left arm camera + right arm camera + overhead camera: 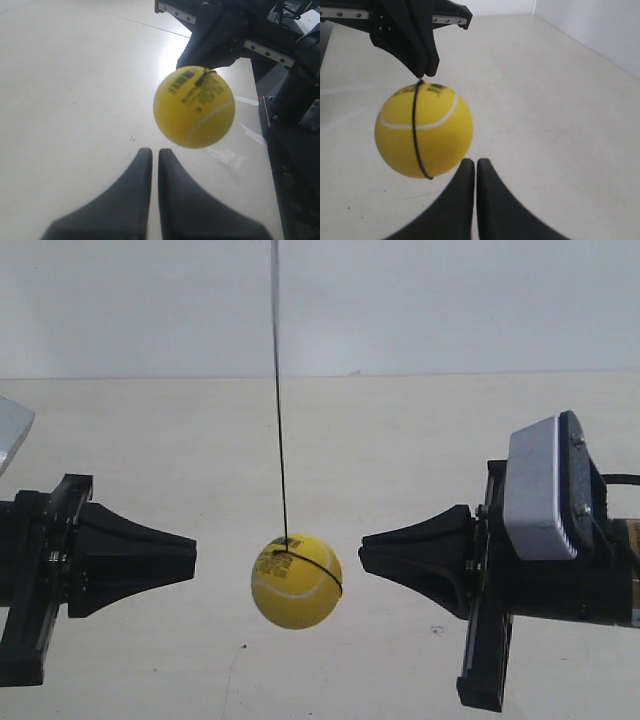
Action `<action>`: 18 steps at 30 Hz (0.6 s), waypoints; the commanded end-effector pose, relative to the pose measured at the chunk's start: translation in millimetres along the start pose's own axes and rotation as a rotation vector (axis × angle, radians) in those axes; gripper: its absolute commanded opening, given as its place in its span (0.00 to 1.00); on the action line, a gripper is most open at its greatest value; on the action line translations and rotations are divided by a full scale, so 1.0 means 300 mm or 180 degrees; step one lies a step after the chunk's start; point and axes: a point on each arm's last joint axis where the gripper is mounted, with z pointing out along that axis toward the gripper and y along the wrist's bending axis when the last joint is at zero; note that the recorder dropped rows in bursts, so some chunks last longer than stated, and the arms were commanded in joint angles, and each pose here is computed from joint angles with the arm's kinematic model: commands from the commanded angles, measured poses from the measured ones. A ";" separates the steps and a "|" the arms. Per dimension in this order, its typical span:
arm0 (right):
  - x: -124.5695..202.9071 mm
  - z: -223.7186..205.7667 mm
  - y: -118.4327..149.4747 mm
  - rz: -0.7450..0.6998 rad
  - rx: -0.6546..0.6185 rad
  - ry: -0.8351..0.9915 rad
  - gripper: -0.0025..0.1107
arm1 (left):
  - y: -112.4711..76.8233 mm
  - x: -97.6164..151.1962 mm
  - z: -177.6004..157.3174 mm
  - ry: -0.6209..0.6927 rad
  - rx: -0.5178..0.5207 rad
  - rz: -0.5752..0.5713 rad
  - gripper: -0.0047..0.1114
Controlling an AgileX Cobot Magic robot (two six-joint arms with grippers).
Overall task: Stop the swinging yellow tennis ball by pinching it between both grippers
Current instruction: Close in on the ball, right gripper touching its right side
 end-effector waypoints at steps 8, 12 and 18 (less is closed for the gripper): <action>-0.005 0.019 -0.026 -0.0027 0.0007 -0.0003 0.02 | 0.000 -0.004 0.003 -0.0066 -0.0023 0.0019 0.08; 0.014 0.047 -0.040 0.0058 -0.0118 -0.0015 0.02 | 0.000 -0.005 0.003 -0.0077 -0.0020 0.0051 0.08; 0.040 0.078 -0.054 0.0148 -0.0277 -0.0011 0.02 | 0.001 -0.007 0.003 -0.0095 -0.0038 0.0042 0.08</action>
